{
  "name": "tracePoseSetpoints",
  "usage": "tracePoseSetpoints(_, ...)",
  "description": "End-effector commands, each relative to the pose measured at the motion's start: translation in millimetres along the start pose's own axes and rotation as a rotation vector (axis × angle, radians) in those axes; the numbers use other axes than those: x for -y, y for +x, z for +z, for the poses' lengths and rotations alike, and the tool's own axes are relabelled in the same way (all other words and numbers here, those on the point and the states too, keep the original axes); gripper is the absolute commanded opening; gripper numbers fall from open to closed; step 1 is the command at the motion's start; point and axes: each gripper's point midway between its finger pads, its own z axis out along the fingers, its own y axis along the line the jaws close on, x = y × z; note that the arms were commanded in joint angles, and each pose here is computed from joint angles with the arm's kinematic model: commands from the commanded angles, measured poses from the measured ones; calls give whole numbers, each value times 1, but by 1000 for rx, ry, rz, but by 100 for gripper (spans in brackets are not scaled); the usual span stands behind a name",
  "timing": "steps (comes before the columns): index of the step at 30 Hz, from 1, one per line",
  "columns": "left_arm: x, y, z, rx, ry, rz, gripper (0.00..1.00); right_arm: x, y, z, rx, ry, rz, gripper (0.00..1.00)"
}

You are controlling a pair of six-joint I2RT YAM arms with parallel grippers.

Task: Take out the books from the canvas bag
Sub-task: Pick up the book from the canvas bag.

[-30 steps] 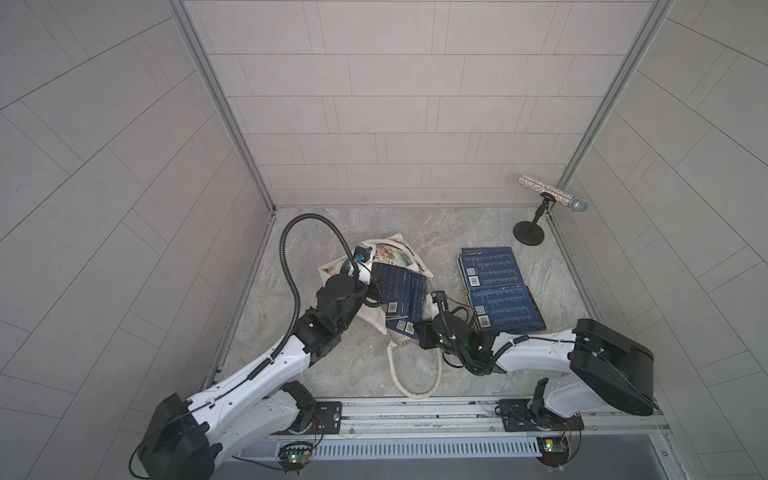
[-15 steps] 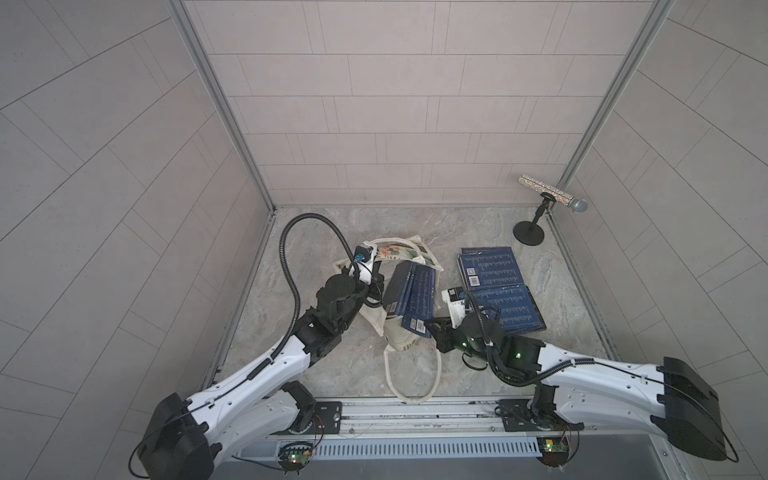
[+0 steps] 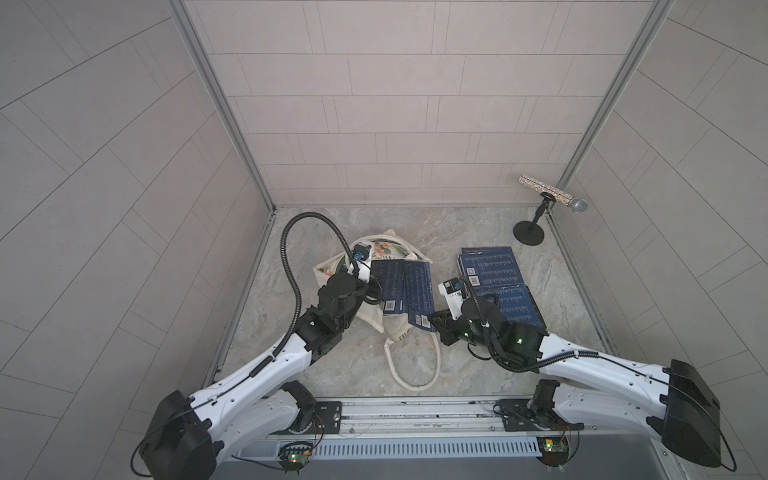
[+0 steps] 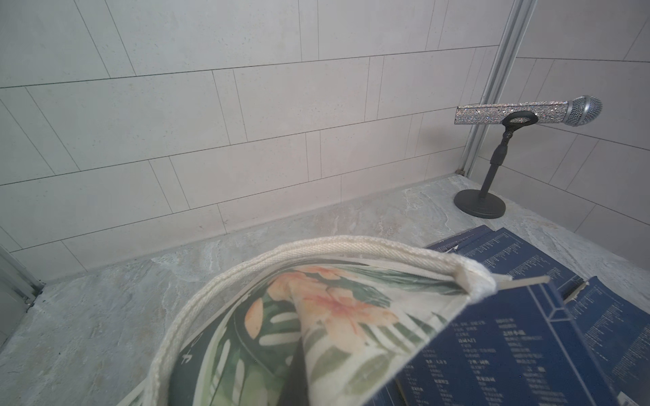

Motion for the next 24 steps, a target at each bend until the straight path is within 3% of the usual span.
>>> tracePoseSetpoints(1, 0, -40, -3, 111, -1, -30, 0, -20, -19, -19, 46, -80, -86, 0)
tracePoseSetpoints(7, -2, -40, -3, 106, -12, -29, 0, -32, -2, -40, -10, -178, -209, 0)
tracePoseSetpoints(14, -3, -39, -2, 100, -18, -25, 0, -45, -20, -66, 108, -256, -218, 0)
tracePoseSetpoints(20, -3, -40, -3, 103, -17, -25, 0, -15, -59, -107, 362, -102, -143, 0)
tracePoseSetpoints(24, -3, -40, -3, 103, -16, -26, 0, 37, -84, -148, 568, 140, 40, 0)
